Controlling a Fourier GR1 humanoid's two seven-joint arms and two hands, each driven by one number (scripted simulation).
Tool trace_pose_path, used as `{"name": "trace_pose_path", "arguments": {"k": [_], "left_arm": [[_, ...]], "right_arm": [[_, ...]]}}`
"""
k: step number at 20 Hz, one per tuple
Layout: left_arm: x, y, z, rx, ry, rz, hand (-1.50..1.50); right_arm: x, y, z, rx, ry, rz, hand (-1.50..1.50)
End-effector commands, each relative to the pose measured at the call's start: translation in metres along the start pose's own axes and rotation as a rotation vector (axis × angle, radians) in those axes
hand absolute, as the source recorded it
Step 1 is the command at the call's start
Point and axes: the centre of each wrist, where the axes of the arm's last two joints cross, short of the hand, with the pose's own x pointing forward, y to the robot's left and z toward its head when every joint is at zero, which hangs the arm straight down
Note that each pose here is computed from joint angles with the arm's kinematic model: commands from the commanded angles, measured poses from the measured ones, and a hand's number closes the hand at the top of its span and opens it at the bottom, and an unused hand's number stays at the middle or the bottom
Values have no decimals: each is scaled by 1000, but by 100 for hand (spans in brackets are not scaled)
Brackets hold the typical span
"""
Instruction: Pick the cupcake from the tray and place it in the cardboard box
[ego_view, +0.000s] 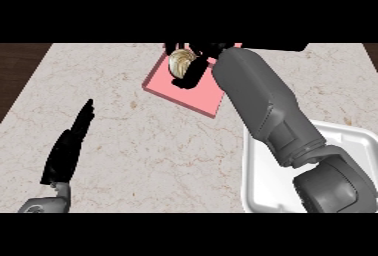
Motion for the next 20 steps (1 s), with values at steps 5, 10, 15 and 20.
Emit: {"name": "trace_pose_path", "arguments": {"k": [5,10,15,20], "left_arm": [[8,-8,-2,-15,-22,1,0],[5,2,-3,-20,-20,-10,0],[13,-3,-8,-13,-25,-13,0],[6,-14,-1,-18,-1,9,0]], "right_arm": [[-15,26,6,-5,79,-50,-150],[-15,21,6,-112,47,-248,-150],[-13,8,6,-309,40,-471,-150],[-44,-10,26,-411,23,-673,-150]]}}
